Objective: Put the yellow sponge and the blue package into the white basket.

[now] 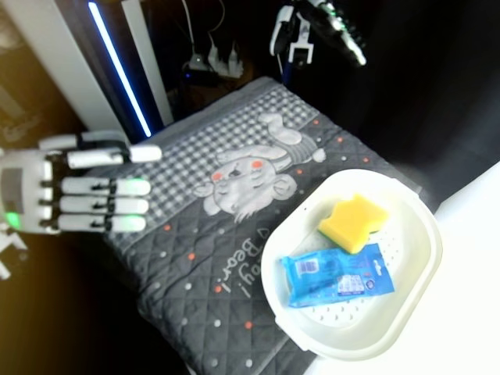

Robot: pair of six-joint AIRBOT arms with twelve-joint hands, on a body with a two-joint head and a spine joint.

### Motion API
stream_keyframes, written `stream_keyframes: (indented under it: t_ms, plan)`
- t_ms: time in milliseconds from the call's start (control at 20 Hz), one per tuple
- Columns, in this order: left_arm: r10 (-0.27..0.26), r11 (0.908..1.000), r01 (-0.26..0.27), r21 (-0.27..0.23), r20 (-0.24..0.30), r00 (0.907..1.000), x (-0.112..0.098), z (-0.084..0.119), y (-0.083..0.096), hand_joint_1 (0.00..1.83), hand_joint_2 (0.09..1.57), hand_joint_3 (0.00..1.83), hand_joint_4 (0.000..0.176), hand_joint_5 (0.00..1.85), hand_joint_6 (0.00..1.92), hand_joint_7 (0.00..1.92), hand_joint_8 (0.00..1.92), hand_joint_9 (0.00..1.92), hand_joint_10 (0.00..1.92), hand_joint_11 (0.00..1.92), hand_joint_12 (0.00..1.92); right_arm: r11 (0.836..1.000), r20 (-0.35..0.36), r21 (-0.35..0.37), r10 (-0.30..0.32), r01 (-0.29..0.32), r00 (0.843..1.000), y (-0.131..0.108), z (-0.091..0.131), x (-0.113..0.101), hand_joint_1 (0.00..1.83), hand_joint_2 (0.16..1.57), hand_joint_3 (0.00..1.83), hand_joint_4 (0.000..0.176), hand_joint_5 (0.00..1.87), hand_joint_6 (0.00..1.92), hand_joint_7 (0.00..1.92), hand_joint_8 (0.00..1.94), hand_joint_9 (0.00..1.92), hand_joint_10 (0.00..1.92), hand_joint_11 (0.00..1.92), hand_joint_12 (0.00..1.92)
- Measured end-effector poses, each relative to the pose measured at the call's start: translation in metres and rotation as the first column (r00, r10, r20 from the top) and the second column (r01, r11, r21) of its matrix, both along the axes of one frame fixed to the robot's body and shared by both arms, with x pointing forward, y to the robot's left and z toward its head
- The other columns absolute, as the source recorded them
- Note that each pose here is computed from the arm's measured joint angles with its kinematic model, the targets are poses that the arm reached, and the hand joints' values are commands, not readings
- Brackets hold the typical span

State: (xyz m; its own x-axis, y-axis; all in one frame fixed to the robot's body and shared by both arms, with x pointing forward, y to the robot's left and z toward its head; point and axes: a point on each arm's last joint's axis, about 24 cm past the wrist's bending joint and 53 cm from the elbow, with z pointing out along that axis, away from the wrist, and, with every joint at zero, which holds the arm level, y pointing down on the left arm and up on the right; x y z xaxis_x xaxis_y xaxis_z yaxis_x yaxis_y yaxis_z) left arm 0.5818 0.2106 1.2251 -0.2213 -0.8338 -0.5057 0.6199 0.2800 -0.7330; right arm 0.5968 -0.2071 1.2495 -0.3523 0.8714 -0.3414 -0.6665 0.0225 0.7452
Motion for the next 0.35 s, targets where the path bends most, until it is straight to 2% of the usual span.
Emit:
stream_keyframes:
  t_ms: [50,100,150,200,250,300,350]
  plan:
    - [-0.006,1.0,0.006,0.005,0.006,1.0,-0.001,0.001,-0.002,0.46,1.04,0.01,0.148,0.0,0.0,0.0,0.0,0.0,0.0,0.0,0.0,1.0,0.005,-0.008,0.009,-0.009,1.0,0.001,0.001,-0.002,0.37,1.0,0.02,0.176,0.0,0.0,0.0,0.0,0.0,0.0,0.03,0.01]
    - [-0.015,0.9999,0.015,0.004,0.016,0.9998,-0.001,0.004,-0.005,0.35,1.1,0.01,0.136,0.0,0.0,0.0,0.0,0.0,0.0,0.0,0.0,1.0,0.009,-0.014,0.015,-0.015,1.0,0.002,0.003,-0.003,0.39,1.0,0.02,0.176,0.0,0.0,0.0,0.0,0.01,0.0,0.03,0.01]
    - [-0.022,0.9998,0.022,-0.001,0.039,0.999,0.001,0.011,-0.007,0.23,1.13,0.02,0.152,0.0,0.0,0.0,0.0,0.02,0.01,0.07,0.03,1.0,0.014,-0.021,0.017,-0.017,1.0,0.002,0.004,-0.004,0.45,0.99,0.01,0.176,0.04,0.01,0.02,0.01,0.04,0.01,0.03,0.01]
    - [-0.018,0.9997,0.019,-0.016,0.064,0.9978,0.003,0.02,-0.007,0.23,1.12,0.01,0.153,0.0,0.0,0.0,0.0,0.03,0.01,0.08,0.04,1.0,0.019,-0.025,0.018,-0.017,1.0,0.001,0.006,-0.005,0.51,1.03,0.01,0.176,0.12,0.01,0.05,0.0,0.08,0.01,0.05,0.01]
    - [-0.02,0.9996,0.022,-0.018,0.102,0.9946,0.003,0.032,-0.01,0.13,1.11,0.0,0.068,0.0,0.0,0.0,0.0,0.0,0.0,0.07,0.03,0.999,0.023,-0.034,0.025,-0.024,0.999,0.002,0.008,-0.006,0.43,1.11,0.01,0.111,0.22,0.03,0.09,0.01,0.06,0.0,0.0,0.0]
    - [-0.032,0.9993,0.034,-0.014,0.141,0.9896,0.0,0.042,-0.013,0.09,1.15,0.02,0.044,0.0,0.0,0.0,0.0,0.01,0.0,0.1,0.05,0.998,0.033,-0.047,0.034,-0.033,0.999,0.004,0.009,-0.009,0.46,1.06,0.0,0.142,0.04,0.0,0.02,0.0,0.12,0.02,0.13,0.05]
    - [-0.044,0.999,0.045,-0.004,0.175,0.9835,-0.004,0.05,-0.017,0.09,1.15,0.02,0.044,0.0,0.0,0.0,0.0,0.01,0.0,0.1,0.05,0.997,0.045,-0.065,0.034,-0.031,0.998,0.006,0.009,-0.011,0.46,1.06,0.0,0.142,0.04,0.0,0.02,0.0,0.12,0.02,0.13,0.05]
